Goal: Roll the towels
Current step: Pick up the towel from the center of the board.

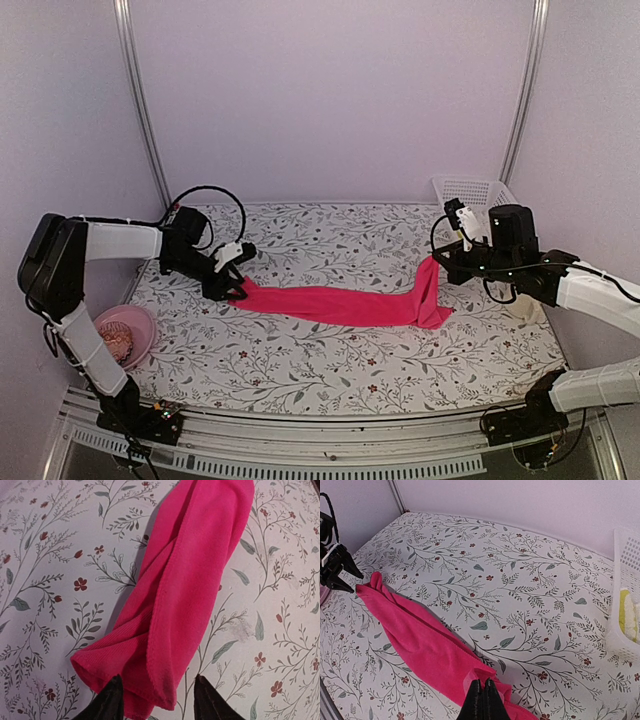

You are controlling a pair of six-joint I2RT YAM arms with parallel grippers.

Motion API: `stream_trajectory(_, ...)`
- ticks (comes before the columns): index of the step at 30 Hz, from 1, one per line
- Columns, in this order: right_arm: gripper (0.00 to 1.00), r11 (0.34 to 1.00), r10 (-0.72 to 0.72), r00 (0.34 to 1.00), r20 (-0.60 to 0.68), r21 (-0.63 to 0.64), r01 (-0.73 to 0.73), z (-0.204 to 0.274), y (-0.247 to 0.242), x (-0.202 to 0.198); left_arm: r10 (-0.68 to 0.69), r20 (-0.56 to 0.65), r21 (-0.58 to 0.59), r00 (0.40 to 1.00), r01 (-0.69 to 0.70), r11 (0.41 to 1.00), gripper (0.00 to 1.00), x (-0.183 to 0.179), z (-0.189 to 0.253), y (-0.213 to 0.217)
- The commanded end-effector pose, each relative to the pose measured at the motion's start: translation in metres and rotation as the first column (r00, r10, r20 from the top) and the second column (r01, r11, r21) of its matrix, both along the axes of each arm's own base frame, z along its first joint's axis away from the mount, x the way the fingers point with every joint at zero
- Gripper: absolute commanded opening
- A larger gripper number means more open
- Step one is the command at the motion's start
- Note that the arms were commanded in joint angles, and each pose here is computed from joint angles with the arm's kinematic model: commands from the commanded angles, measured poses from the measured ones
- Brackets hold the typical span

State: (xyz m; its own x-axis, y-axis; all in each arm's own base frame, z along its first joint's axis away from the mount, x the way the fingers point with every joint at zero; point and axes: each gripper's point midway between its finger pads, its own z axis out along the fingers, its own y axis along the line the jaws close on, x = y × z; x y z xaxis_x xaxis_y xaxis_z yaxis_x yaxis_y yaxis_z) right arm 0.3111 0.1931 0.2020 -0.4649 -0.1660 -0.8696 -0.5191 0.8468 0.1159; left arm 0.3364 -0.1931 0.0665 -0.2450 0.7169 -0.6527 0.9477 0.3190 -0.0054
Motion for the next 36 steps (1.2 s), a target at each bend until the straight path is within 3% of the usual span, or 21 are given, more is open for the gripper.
stream_trajectory(1, 0.02, 1.000, 0.004, 1.000, 0.022, 0.027, -0.005, 0.008, 0.000, -0.001, 0.006, -0.001, 0.015, 1.000, -0.006, 1.000, 0.48, 0.000, -0.006, -0.002)
stream_trajectory(13, 0.02, 1.000, 0.000, 1.000, 0.026, 0.029, -0.001, 0.010, -0.001, -0.001, -0.028, -0.066, 0.024, 0.997, 0.029, 0.999, 0.32, -0.011, -0.016, -0.005)
stream_trajectory(19, 0.02, 1.000, 0.005, 1.000, 0.019, 0.028, -0.005, 0.008, 0.001, -0.001, -0.018, -0.057, 0.018, 0.998, 0.019, 1.000, 0.21, -0.007, -0.015, -0.006)
stream_trajectory(25, 0.02, 1.000, 0.006, 1.000, 0.017, 0.026, -0.007, 0.007, 0.001, 0.000, -0.005, -0.043, 0.005, 0.999, 0.005, 1.000, 0.16, -0.002, -0.010, -0.008)
stream_trajectory(30, 0.02, 1.000, 0.013, 1.000, 0.012, 0.022, -0.013, 0.006, 0.002, 0.000, 0.003, -0.034, 0.011, 0.999, -0.002, 1.000, 0.00, 0.001, -0.008, -0.008)
stream_trajectory(36, 0.02, 1.000, 0.019, 1.000, -0.001, -0.015, -0.019, 0.003, 0.000, -0.001, 0.054, 0.006, -0.027, 0.999, -0.053, 0.998, 0.00, 0.011, 0.018, -0.008)
